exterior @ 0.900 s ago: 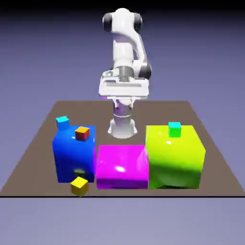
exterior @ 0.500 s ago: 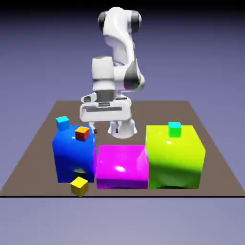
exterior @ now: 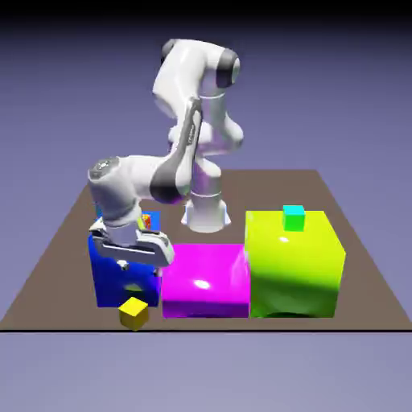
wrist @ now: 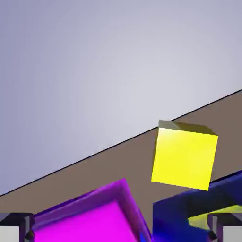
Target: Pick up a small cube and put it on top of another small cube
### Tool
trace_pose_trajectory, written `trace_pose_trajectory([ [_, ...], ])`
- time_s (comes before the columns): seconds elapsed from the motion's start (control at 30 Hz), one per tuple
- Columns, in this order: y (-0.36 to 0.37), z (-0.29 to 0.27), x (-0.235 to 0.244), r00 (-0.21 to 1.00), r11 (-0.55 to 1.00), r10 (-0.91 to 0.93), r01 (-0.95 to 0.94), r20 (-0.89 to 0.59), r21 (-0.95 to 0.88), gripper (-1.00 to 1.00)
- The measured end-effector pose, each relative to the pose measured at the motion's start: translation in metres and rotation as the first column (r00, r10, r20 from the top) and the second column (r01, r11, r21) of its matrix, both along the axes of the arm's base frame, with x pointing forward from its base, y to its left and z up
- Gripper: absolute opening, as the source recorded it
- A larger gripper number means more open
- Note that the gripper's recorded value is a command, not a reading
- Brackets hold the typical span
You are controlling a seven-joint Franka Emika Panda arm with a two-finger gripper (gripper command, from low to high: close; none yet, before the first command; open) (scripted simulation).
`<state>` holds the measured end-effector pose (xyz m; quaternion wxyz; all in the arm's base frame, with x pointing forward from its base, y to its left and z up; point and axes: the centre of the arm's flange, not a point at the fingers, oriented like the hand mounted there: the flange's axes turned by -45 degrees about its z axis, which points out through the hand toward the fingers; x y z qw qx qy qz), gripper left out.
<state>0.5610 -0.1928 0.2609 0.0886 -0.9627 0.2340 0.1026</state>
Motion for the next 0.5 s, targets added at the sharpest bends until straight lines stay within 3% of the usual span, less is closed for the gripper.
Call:
trace_pose_trajectory([
  [0.5,-0.042,-0.087,0.030,0.937,0.996,-0.041,0.064,-0.346,0.054,0.00],
])
